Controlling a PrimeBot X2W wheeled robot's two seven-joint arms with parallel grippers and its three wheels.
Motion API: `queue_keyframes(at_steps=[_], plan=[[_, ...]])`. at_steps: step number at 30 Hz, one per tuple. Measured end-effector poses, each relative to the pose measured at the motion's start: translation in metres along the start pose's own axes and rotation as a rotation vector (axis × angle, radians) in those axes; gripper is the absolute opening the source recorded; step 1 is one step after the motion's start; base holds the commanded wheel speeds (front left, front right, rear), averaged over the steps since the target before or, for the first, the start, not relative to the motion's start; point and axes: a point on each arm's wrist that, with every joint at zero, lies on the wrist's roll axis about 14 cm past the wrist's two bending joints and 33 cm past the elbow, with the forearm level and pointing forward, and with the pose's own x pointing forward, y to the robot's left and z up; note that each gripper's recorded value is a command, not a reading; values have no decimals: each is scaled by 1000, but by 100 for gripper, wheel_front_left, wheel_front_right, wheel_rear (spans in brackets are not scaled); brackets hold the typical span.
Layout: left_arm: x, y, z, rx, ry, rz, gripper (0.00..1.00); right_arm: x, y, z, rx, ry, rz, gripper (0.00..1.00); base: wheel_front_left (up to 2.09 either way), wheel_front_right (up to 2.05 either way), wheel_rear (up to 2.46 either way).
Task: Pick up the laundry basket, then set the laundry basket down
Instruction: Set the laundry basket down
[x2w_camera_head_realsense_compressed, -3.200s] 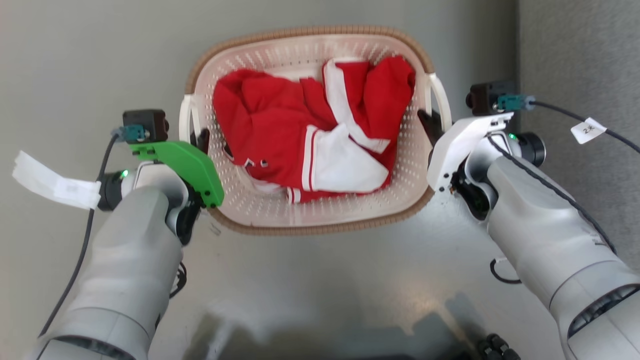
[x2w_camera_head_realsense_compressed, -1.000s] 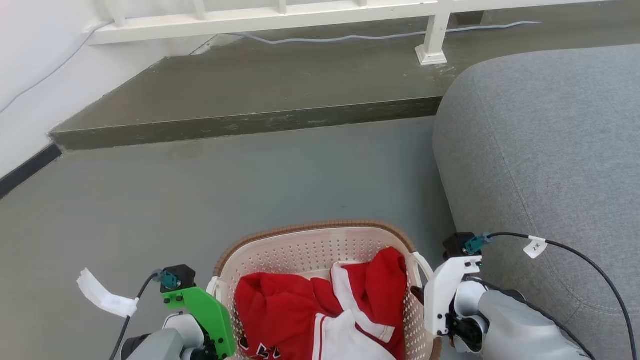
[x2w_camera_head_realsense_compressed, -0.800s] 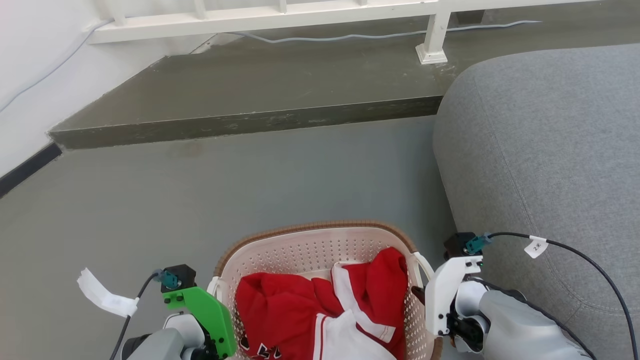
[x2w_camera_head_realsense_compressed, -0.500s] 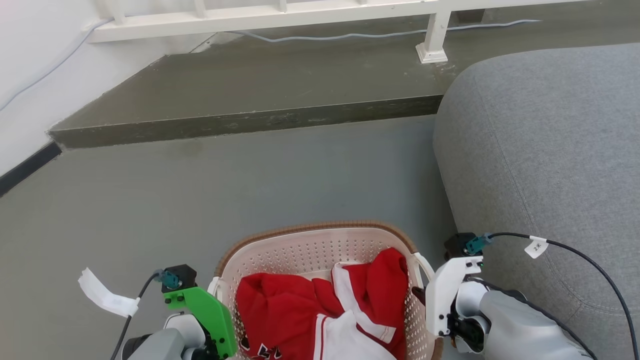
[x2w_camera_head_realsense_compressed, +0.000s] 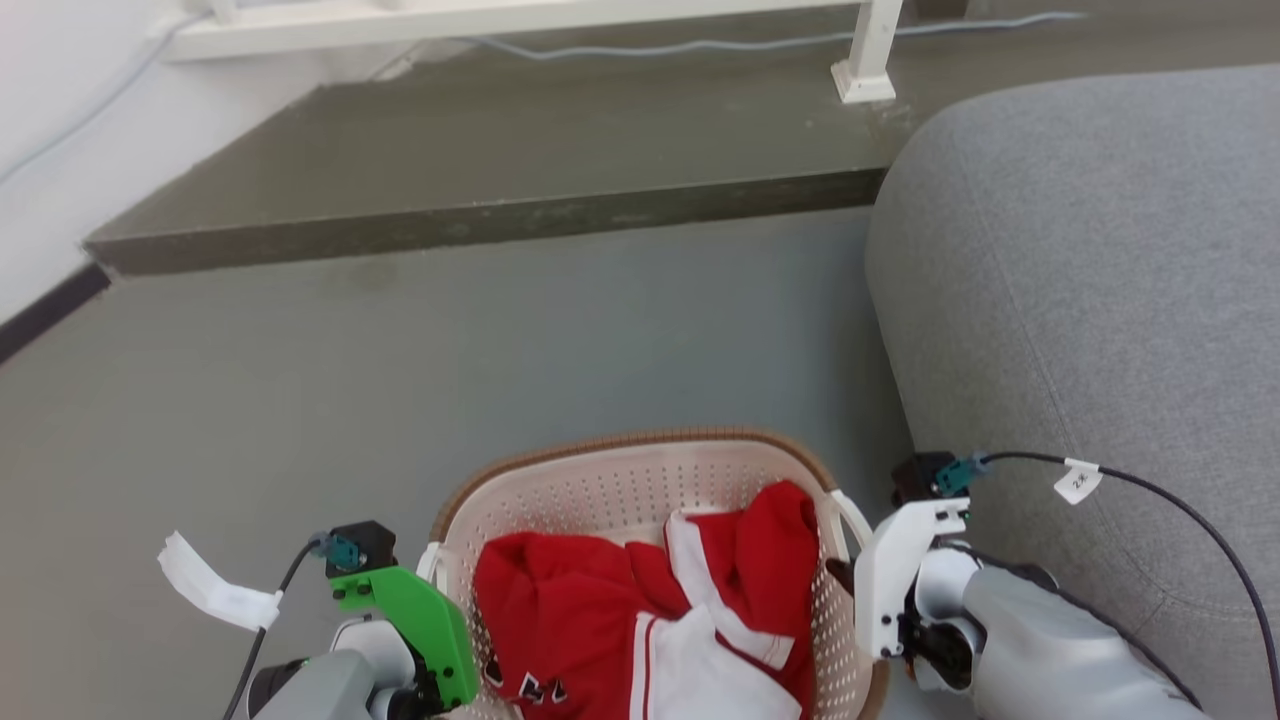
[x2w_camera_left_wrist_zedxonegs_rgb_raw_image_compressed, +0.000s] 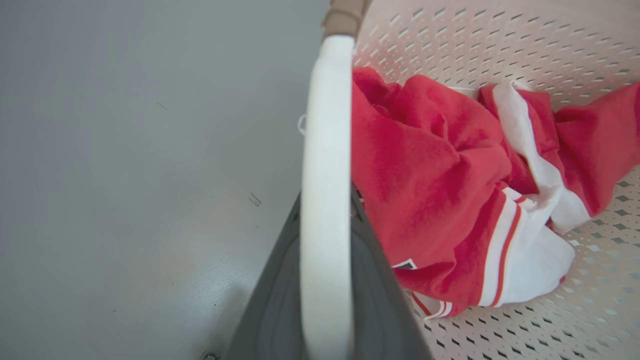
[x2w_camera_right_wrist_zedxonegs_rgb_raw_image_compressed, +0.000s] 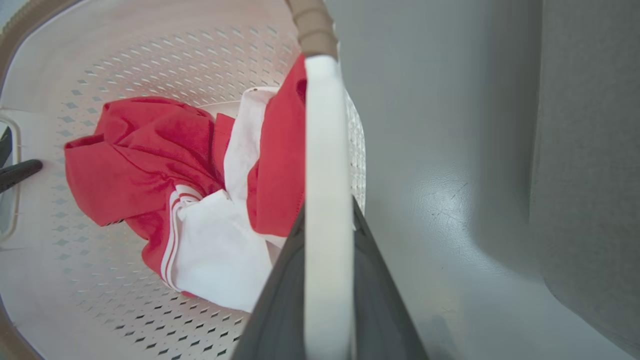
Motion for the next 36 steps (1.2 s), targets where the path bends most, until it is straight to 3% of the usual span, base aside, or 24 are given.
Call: queue_keyframes(at_steps=[36], plan=[[91,8,64,-9,-101,-23,0,74,-61,63,24,-96,-33,0,0,0,0]])
